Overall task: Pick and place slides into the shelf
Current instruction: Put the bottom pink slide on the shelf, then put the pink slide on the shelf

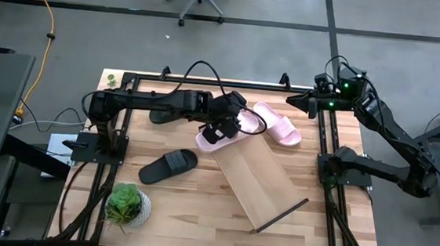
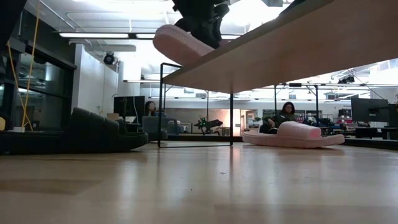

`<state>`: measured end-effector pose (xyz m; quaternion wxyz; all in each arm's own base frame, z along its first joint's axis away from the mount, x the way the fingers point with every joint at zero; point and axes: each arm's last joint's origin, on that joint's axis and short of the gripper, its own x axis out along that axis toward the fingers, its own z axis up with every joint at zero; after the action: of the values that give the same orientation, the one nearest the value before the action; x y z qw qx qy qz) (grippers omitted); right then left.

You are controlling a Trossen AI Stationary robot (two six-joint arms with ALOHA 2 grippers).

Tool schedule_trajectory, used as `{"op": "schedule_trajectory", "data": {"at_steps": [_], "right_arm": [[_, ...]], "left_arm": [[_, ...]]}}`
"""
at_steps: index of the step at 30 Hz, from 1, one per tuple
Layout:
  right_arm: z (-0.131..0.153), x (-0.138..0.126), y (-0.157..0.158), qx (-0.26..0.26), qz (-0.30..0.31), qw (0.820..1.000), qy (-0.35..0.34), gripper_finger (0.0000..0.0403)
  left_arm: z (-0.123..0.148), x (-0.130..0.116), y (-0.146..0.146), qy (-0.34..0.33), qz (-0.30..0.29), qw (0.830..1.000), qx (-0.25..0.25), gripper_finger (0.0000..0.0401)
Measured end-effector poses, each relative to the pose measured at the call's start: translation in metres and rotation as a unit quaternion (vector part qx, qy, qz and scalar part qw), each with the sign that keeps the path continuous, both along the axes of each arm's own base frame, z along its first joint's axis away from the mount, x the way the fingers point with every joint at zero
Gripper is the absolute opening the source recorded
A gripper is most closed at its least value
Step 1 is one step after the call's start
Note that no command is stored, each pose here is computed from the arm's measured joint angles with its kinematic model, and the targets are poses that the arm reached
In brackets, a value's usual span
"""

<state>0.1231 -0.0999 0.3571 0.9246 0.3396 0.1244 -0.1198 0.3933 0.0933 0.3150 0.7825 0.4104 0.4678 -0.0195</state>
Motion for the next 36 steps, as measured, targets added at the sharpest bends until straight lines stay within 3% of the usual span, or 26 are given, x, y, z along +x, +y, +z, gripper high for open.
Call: {"op": "schedule_trajectory", "data": {"at_steps": [16, 23, 30, 36], "right_arm": [[0.000, 0.000, 0.000, 0.000, 0.001, 1.000, 0.000, 0.0098], [0.000, 0.000, 0.000, 0.000, 0.001, 1.000, 0.000, 0.0098], [0.000, 0.000, 0.000, 0.007, 0.002, 1.000, -0.001, 0.0098], [-0.001, 0.000, 0.001, 0.015, 0.006, 1.000, 0.000, 0.0098]], "left_arm": [[0.000, 0.001, -0.001, -0.011, -0.001, 1.000, -0.018, 0.0109], [0.001, 0.001, 0.000, -0.008, 0.012, 1.000, -0.002, 0.0132], [0.033, 0.002, 0.001, -0.048, 0.021, 0.999, 0.014, 0.0133], [0.070, -0.005, -0.001, -0.091, 0.042, 0.995, -0.011, 0.0133]]}}
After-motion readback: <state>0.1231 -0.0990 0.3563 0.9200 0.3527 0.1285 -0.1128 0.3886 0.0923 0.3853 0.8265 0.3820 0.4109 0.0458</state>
